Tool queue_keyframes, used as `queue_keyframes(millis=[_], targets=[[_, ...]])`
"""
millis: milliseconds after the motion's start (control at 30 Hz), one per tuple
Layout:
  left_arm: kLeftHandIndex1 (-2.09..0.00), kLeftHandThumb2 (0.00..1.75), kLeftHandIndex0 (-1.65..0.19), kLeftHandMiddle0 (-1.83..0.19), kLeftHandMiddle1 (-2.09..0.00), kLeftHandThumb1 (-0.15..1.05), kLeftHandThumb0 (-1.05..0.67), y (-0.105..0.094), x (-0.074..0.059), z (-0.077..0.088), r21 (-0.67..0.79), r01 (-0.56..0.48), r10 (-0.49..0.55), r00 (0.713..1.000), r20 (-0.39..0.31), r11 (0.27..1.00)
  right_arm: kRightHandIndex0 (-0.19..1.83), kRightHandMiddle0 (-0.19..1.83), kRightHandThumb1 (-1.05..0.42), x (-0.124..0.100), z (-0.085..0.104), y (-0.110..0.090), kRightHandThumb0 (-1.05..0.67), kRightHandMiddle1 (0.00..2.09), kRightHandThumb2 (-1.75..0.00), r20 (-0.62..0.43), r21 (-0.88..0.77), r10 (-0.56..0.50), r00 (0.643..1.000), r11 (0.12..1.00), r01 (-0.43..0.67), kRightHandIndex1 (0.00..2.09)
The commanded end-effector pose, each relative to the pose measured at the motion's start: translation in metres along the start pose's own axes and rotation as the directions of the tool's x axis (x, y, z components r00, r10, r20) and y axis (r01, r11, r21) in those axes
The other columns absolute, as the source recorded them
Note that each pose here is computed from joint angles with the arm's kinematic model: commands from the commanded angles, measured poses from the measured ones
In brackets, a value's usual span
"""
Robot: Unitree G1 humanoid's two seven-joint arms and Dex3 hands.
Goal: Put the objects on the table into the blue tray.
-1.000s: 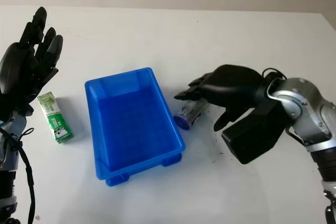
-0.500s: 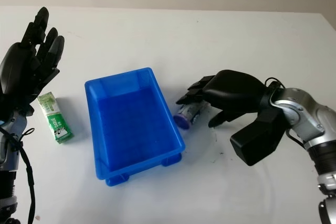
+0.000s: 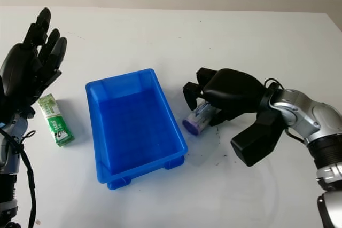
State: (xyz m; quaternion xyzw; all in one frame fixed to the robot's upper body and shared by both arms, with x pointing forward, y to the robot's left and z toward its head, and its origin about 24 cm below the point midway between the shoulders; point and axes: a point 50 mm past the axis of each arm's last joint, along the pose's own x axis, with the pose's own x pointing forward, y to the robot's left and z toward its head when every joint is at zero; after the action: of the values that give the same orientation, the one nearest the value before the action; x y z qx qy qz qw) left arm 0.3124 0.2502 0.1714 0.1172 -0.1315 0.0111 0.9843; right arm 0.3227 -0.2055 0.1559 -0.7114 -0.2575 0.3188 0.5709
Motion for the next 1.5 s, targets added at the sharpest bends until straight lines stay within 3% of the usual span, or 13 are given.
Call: queue_keyframes(millis=[0,67,167,300,667,933,1033,1133,1333,1467], targets=[[-0.05,0.46,0.11,0.07,-0.05,1.05,-0.55,0.002,0.001,0.0,0.007,-0.001,0.001,1.0,0.004,1.0,0.39,0.23,-0.95,0.003,0.0,-0.004,-0.33,2.07,-0.06,-0.002,-0.028,-0.005,1.0,1.0,0.005,2.09],[-0.05,0.47,0.11,0.07,-0.05,1.05,-0.54,0.001,0.0,0.001,0.008,-0.002,0.002,1.0,0.005,1.0,0.55,0.35,-0.96,0.003,0.0,-0.005,-0.33,2.09,-0.06,-0.013,-0.033,-0.004,1.0,0.999,0.003,2.09],[-0.05,0.47,0.11,0.07,-0.05,1.05,-0.54,0.001,0.0,0.001,0.005,-0.003,0.003,1.0,0.006,1.0,0.6,0.31,-0.97,0.004,-0.002,-0.008,-0.31,2.09,-0.06,-0.017,-0.012,-0.032,0.999,0.999,0.032,2.09],[-0.05,0.47,0.11,0.07,-0.06,1.05,-0.54,0.0,0.0,0.0,0.003,-0.006,0.006,1.0,0.003,1.0,0.68,0.42,-0.98,0.007,-0.008,-0.013,-0.25,2.09,-0.06,-0.048,0.036,-0.097,0.994,0.994,0.099,2.09],[-0.05,0.47,0.12,0.08,-0.05,1.05,-0.54,0.0,0.001,0.001,-0.004,0.002,-0.002,1.0,0.01,1.0,0.52,0.43,-1.0,0.016,-0.026,-0.052,-0.17,2.09,-0.06,-0.191,0.134,-0.195,0.962,0.966,0.222,2.09],[-0.06,0.46,0.09,0.05,-0.06,1.05,-0.56,-0.002,0.003,0.001,-0.006,0.003,-0.003,1.0,0.013,1.0,0.66,0.52,-0.95,0.019,-0.025,-0.084,-0.11,2.09,-0.04,-0.212,0.151,-0.337,0.918,0.916,0.371,2.09],[-0.06,0.47,0.09,0.06,-0.06,1.05,-0.55,-0.002,0.004,0.0,-0.004,0.003,-0.003,1.0,0.008,1.0,0.75,0.57,-0.93,0.023,-0.02,-0.1,-0.12,2.09,-0.04,-0.218,0.163,-0.432,0.875,0.868,0.469,2.09],[-0.06,0.47,0.1,0.06,-0.05,1.05,-0.54,-0.002,0.005,0.0,-0.006,0.005,-0.004,1.0,0.01,1.0,0.82,0.6,-0.95,0.028,-0.013,-0.107,-0.13,2.09,-0.05,-0.193,0.172,-0.48,0.856,0.842,0.511,2.09],[-0.05,0.47,0.1,0.07,-0.05,1.05,-0.54,-0.004,0.004,-0.001,-0.007,0.002,-0.002,1.0,0.014,1.0,0.93,0.71,-0.95,0.046,0.019,-0.115,-0.14,2.09,-0.05,-0.071,0.247,-0.528,0.846,0.813,0.528,2.09],[-0.06,0.47,0.1,0.07,-0.05,1.05,-0.54,-0.004,0.003,-0.001,-0.003,-0.013,0.013,1.0,0.01,1.0,0.93,0.74,-0.96,0.053,0.037,-0.115,-0.17,2.09,-0.06,-0.004,0.284,-0.501,0.865,0.829,0.482,2.09]])
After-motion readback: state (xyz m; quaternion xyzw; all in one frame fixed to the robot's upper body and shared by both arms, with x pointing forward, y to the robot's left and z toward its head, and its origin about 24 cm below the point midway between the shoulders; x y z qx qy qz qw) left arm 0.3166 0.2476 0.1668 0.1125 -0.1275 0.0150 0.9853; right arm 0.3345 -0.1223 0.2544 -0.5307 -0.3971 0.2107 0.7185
